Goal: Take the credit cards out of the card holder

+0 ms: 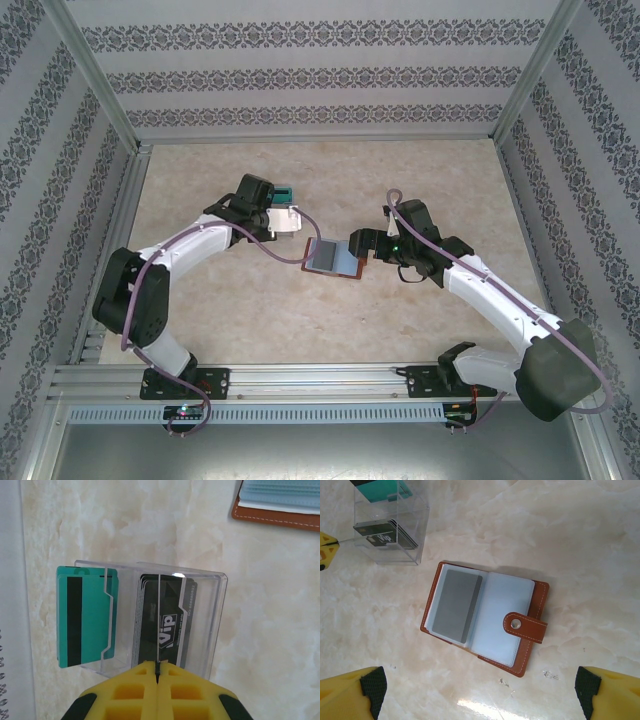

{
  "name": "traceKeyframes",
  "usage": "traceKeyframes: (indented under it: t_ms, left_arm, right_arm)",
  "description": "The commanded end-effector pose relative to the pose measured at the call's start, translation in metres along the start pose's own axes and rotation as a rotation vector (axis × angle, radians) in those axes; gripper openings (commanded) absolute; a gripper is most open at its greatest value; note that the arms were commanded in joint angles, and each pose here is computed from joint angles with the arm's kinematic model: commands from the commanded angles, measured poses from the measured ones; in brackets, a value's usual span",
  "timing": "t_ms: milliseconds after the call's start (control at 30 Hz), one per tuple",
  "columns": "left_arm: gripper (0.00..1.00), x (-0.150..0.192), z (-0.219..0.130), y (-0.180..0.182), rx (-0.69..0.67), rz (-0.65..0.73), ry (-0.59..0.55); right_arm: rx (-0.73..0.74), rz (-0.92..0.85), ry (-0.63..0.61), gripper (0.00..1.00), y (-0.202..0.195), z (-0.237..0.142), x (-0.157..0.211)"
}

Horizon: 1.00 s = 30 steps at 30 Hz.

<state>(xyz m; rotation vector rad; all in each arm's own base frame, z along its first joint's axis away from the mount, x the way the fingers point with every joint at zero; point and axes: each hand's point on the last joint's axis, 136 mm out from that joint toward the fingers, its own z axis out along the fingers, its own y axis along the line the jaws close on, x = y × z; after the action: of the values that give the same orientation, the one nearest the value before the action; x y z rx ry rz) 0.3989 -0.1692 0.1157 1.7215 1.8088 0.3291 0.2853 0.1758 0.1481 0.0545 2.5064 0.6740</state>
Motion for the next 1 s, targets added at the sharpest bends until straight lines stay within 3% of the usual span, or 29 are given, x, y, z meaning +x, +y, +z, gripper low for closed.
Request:
traceKeyframes:
  t_ms: [0,500,967]
  left_arm:
    - [0.0,-0.003,0.003,0.012,-0.019,0.005,-0.017]
    - [0.0,0.012,0.009,0.004,0.03,-0.059,-0.008]
    - [0.01,0.019,0.023,-0.001,0.05,-0.034,0.022]
  right_arm:
    - [0.025,0.02,0.022,0.98,-0.008,0.004,0.005]
    - [0.033,0.026,0.034,0.98,-0.01,0.011,0.004]
    - [0.035,0.028,0.043,0.98,-0.011,0.015,0.003]
